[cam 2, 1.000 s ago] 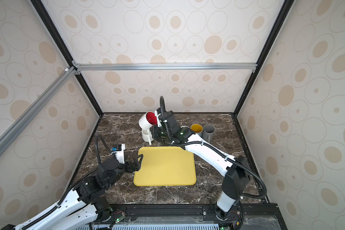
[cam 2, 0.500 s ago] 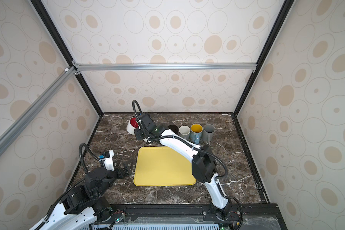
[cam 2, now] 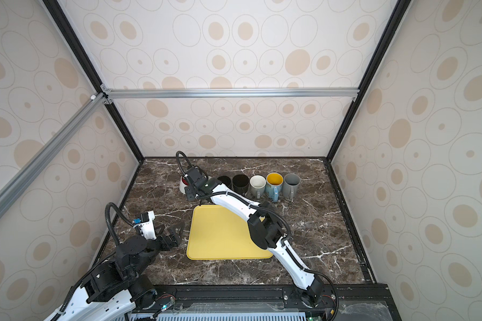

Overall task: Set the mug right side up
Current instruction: 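Lower the red-lined mug beside the white mug with the right gripper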

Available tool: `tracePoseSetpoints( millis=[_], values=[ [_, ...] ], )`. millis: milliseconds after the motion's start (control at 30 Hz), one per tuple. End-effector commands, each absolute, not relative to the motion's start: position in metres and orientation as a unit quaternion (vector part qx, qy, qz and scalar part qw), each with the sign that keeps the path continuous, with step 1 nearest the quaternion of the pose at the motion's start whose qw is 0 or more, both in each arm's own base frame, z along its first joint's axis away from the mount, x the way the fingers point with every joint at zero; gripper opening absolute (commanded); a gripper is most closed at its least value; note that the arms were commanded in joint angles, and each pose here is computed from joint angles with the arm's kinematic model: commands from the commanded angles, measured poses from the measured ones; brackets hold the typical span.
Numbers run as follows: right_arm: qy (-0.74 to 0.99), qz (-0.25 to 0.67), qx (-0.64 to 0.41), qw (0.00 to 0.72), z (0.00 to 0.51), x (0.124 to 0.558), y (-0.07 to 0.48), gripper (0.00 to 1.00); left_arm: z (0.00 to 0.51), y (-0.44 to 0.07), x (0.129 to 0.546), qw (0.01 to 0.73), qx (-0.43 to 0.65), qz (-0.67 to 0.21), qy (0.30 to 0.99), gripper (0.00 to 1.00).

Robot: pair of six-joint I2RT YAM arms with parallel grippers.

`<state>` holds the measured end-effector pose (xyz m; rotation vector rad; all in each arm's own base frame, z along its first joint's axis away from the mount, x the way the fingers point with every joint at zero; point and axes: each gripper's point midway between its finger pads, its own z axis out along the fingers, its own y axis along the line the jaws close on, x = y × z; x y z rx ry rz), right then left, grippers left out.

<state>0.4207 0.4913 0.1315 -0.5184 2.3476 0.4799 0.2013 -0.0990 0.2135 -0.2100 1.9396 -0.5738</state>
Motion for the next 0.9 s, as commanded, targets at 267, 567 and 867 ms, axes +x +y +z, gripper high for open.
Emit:
tracePoseSetpoints(
  millis=[267, 567, 867],
  values=[
    [0.889, 0.185, -0.161, 0.387, 0.148, 0.444, 0.502, 0.00, 0.212, -0.093, 0.201, 0.527, -0.105, -0.235, 0.810, 0.99],
    [0.893, 0.175, -0.161, 0.381, 0.136, 0.445, 0.502, 0.00, 0.212, -0.093, 0.201, 0.528, -0.103, -0.235, 0.810, 0.99],
    [0.898, 0.158, -0.160, 0.378, 0.119, 0.446, 0.502, 0.00, 0.213, -0.093, 0.201, 0.530, -0.103, -0.239, 0.807, 0.99]
  ],
)
